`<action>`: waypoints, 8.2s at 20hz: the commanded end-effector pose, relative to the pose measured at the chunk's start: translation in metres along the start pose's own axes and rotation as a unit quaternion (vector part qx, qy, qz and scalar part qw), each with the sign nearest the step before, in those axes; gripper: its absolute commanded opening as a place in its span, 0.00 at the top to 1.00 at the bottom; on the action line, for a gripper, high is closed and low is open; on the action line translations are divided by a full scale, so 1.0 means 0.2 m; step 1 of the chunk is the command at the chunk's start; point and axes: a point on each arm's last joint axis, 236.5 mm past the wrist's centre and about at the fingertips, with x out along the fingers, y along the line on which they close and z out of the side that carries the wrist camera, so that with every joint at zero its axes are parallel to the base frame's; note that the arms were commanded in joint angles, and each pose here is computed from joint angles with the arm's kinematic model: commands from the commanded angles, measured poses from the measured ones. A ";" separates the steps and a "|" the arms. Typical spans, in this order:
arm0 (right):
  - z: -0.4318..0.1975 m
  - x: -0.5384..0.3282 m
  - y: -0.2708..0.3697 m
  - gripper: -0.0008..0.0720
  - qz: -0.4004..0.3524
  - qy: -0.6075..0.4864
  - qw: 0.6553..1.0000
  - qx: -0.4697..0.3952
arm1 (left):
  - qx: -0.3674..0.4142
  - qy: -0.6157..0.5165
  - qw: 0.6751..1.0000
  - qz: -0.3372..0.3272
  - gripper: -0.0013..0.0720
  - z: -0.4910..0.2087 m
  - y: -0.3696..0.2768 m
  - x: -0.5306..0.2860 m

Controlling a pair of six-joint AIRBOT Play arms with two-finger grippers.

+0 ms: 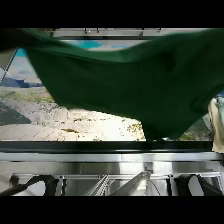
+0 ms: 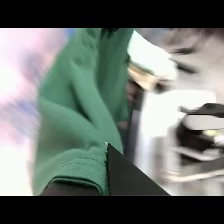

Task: Fold the shirts.

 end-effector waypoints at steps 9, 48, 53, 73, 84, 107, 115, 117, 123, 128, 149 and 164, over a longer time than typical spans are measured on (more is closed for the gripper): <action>0.37 0.01 0.01 0.96 -0.053 0.008 0.999 0.010 | -0.048 -0.064 0.958 0.275 0.95 -0.01 0.18 -0.56; -2.54 -0.12 -0.79 0.96 -0.052 0.460 0.739 0.489 | -0.591 0.254 0.760 0.091 0.96 -2.34 1.36 0.50; -2.53 -0.18 -0.81 0.47 -0.078 0.470 0.716 0.511 | -0.607 0.263 0.746 0.072 0.19 -2.32 1.30 0.50; -2.45 -1.24 0.06 0.46 -0.268 0.599 0.516 0.551 | -0.672 0.201 0.705 0.105 0.03 -2.04 0.74 0.01; -2.57 -1.05 0.36 0.88 -0.158 0.596 0.556 0.557 | -0.785 0.132 0.596 0.105 0.03 -2.33 0.35 -0.03; -2.56 -1.05 0.35 0.96 -0.148 0.601 0.568 0.542 | -0.758 0.208 0.611 0.094 0.41 -2.66 0.33 0.06; -2.53 -1.05 0.40 0.96 -0.130 0.605 0.559 0.551 | -0.758 0.257 0.600 0.008 0.96 -2.55 0.18 0.19; -2.49 -1.03 0.42 0.96 -0.116 0.602 0.565 0.552 | -0.767 0.252 0.591 0.001 0.96 -2.53 0.17 0.17; -2.25 -0.96 0.27 0.96 -0.136 0.532 0.617 0.564 | -0.770 0.220 0.597 0.043 0.96 -2.54 0.26 0.06; -2.10 -0.96 0.19 0.96 -0.154 0.487 0.640 0.574 | -0.751 0.241 0.609 0.080 0.96 -2.48 0.35 -0.08; -2.49 -0.24 -0.39 0.96 -0.185 0.397 0.740 0.510 | -0.660 0.330 0.670 0.076 0.96 -2.43 1.06 0.10; -2.58 -0.29 -0.34 0.72 -0.145 0.446 0.729 0.498 | -0.690 0.265 0.666 0.102 0.29 -2.16 1.33 0.10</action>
